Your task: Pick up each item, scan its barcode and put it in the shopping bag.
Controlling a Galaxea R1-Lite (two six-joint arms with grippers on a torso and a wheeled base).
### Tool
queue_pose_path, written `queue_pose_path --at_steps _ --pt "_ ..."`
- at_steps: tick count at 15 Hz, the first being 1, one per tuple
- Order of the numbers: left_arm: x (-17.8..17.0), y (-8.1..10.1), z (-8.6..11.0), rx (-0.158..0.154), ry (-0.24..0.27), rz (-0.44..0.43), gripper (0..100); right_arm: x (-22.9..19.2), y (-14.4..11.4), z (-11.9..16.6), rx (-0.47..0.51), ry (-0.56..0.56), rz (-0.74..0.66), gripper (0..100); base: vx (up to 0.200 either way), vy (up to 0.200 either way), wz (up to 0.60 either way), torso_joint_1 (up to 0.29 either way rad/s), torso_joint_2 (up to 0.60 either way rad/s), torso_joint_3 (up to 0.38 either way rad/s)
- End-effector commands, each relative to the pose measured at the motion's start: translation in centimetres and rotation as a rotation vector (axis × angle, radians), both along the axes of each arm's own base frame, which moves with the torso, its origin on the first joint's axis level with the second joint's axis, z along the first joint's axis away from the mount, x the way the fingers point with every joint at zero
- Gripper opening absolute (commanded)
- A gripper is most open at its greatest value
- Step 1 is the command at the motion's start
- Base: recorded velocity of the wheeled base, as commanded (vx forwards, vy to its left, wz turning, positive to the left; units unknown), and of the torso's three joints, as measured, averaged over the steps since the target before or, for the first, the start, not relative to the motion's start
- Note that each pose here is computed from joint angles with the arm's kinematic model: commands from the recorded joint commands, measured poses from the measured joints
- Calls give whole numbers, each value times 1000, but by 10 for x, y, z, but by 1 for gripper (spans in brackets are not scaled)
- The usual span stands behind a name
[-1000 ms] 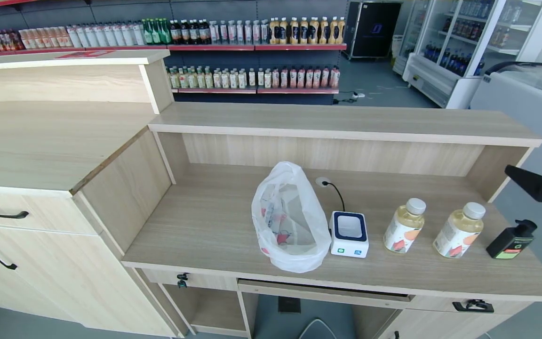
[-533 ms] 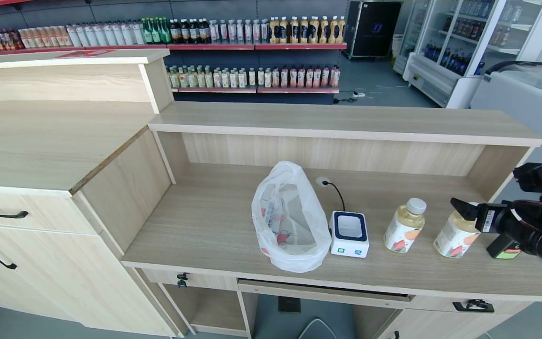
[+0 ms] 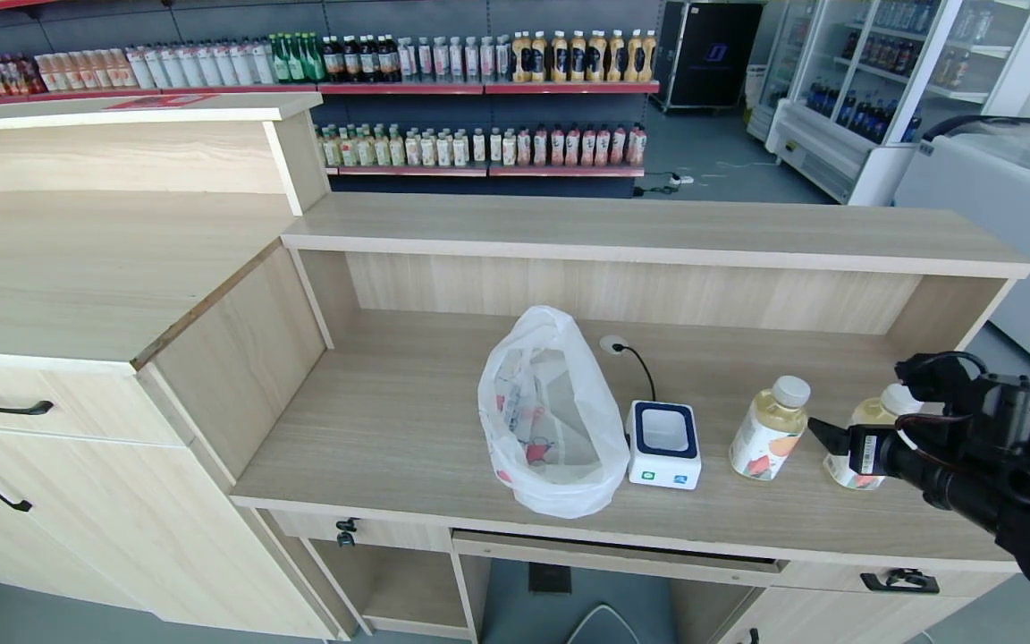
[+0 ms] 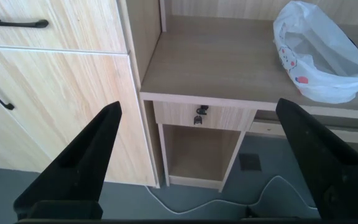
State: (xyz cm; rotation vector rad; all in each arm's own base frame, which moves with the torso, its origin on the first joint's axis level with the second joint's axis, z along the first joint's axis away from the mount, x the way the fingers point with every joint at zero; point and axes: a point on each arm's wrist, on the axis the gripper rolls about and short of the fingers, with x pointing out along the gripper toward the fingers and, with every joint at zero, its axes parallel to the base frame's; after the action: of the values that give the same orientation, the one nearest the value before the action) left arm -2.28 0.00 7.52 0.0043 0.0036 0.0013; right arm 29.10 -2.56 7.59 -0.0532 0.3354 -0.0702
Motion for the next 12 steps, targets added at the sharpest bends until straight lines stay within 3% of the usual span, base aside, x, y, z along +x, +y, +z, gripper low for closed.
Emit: queue_pose_path --at_steps 1,12 --pt "0 0 0 -1 -1 0 100 3 4 -12 3 35 15 100 0 0 0 0 0 0" --pt "0 0 0 0 -1 0 100 43 44 -52 22 15 22 100 0 0 0 0 0 0"
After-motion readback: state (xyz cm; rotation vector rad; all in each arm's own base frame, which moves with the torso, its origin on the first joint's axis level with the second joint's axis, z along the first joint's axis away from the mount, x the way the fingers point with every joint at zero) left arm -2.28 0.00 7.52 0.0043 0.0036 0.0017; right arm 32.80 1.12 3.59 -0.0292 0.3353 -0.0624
